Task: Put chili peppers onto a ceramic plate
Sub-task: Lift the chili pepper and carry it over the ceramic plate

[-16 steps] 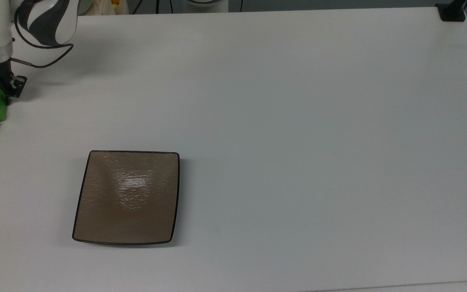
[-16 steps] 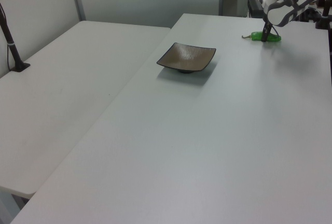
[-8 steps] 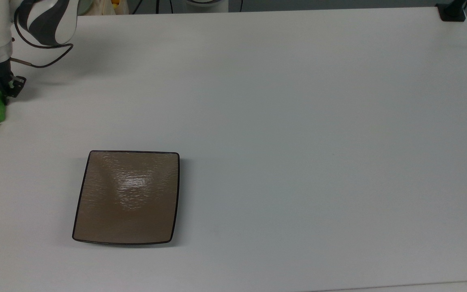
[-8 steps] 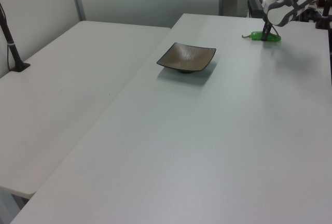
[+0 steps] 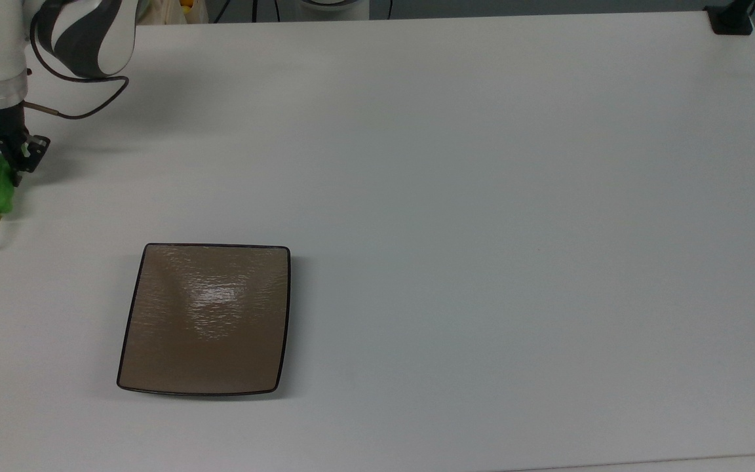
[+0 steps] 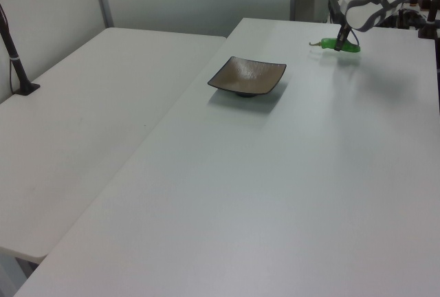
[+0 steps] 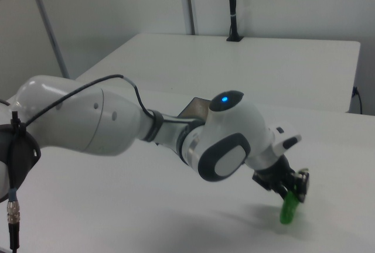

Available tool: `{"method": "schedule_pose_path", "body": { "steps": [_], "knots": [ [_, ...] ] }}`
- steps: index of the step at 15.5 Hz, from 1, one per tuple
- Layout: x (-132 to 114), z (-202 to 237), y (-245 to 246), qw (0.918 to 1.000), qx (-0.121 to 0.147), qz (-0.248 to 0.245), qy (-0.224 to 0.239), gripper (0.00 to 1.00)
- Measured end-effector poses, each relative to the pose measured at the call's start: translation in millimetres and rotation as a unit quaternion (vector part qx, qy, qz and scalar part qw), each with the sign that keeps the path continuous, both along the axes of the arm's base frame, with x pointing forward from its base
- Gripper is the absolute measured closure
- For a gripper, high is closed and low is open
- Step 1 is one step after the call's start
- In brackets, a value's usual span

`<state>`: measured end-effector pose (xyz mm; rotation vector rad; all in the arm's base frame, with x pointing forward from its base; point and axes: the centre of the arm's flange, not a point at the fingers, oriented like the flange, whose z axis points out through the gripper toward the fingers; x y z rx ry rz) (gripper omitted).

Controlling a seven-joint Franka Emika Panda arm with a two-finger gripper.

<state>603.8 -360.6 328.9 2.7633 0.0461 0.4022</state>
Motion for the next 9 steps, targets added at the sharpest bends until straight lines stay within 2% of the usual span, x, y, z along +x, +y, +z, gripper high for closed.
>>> {"method": "schedule_pose_path", "body": {
  "steps": [3,9],
  "knots": [
    [13,24,17,0.999,0.027,-0.011,-0.034,0.58],
    [39,78,59,0.994,0.092,-0.054,-0.025,0.58]
  ]
}}
